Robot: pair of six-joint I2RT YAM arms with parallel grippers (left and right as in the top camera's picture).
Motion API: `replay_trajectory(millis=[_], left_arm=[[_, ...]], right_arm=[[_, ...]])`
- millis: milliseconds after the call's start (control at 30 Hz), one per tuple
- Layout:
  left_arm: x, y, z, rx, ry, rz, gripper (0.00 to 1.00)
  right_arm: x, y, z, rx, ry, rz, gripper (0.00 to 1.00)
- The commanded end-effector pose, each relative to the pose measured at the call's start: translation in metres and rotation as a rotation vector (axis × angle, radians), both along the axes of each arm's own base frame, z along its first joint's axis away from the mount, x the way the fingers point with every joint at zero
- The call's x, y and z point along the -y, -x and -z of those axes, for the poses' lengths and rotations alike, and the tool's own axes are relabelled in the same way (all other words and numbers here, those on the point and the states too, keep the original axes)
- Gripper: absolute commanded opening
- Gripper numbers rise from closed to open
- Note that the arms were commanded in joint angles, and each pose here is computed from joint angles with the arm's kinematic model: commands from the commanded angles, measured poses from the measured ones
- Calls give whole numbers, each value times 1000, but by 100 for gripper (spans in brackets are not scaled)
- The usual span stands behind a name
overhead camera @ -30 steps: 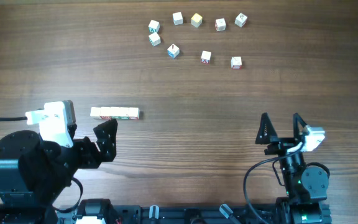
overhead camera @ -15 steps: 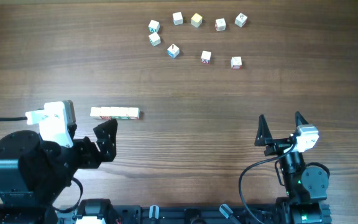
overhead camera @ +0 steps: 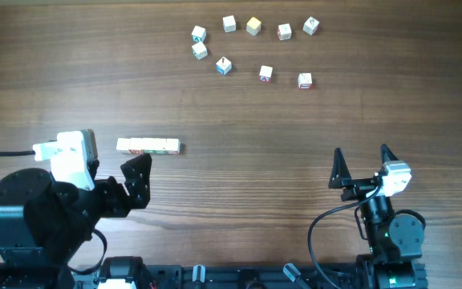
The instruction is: Form a horizontal line
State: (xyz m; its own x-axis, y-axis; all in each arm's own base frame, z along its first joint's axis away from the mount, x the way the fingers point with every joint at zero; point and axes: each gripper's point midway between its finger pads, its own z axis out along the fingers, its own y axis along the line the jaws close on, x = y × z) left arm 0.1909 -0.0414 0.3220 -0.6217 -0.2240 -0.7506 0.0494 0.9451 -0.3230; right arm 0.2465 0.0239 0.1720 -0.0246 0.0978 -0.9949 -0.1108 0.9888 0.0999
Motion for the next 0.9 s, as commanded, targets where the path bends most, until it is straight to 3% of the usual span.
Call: replay_trajectory(millis=[0, 167, 300, 600, 867], left_arm=[[1, 0, 0, 2, 4, 8, 100], [1, 0, 0, 2, 4, 7, 100], [-16, 1, 7, -17, -86, -57, 100], [2, 12, 14, -63, -16, 20, 100], [-8, 29, 31, 8, -49, -30, 100]], right_arm=[[-2, 1, -4, 19, 17, -14, 100], [-2, 1, -4, 19, 17, -14, 100], [-2, 1, -4, 19, 17, -14, 100], [-2, 1, -4, 19, 17, -14, 100], [-2, 1, -4, 19, 17, -14, 100]])
